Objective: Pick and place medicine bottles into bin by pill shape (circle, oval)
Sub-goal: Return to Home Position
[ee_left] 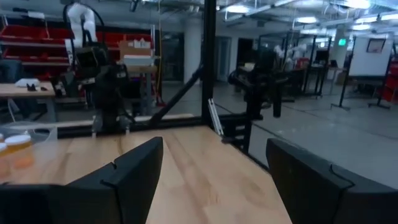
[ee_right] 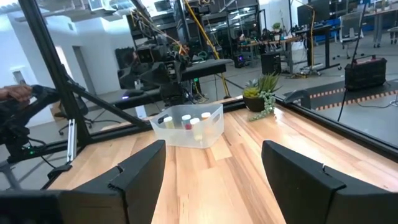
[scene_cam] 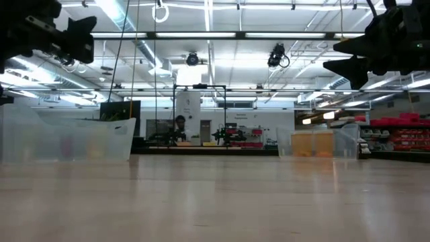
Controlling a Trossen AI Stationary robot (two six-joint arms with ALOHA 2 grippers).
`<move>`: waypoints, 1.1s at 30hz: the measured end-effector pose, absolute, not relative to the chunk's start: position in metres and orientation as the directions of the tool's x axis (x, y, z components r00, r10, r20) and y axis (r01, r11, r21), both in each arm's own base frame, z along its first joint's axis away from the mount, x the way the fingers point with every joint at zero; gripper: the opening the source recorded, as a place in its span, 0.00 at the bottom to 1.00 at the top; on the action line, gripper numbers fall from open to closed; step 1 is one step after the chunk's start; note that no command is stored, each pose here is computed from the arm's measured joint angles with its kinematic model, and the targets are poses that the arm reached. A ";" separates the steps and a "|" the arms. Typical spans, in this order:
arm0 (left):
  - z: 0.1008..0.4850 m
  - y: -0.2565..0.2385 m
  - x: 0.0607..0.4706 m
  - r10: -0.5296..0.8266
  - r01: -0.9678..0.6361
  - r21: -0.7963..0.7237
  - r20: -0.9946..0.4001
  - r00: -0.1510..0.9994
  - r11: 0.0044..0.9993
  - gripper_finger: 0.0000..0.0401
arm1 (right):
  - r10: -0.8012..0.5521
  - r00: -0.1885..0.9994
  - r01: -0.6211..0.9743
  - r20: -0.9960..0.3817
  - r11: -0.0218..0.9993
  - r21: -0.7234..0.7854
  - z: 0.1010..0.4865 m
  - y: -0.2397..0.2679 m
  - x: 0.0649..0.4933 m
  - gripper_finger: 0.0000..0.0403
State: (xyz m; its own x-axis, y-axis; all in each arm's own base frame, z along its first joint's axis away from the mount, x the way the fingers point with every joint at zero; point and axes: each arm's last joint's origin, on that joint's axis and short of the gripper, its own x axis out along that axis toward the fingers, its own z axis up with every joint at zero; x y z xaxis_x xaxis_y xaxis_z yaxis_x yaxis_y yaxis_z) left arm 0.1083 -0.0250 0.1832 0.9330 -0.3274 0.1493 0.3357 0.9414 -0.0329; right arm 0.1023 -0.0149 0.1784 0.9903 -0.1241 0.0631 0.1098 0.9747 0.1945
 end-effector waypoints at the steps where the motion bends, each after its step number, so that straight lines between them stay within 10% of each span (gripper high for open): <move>1: 0.182 -0.025 0.107 -0.330 0.337 -0.029 0.137 0.934 0.941 0.73 | -0.124 0.990 0.110 0.063 0.975 0.194 0.178 -0.015 0.102 0.68; 33: 0.172 -0.021 0.095 -0.312 0.298 0.168 0.061 0.948 0.939 0.73 | -0.124 0.991 0.112 0.054 0.975 0.194 0.178 -0.015 0.103 0.68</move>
State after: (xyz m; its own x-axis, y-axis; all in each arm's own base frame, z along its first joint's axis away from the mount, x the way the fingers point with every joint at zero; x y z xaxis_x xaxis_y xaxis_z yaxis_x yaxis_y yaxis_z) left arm 0.0948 -0.0215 0.1716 0.9481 -0.3121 0.0607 0.2985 0.9394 0.1685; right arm 0.1025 -0.0149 0.1775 0.9908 -0.1242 0.0539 0.1116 0.9745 0.1945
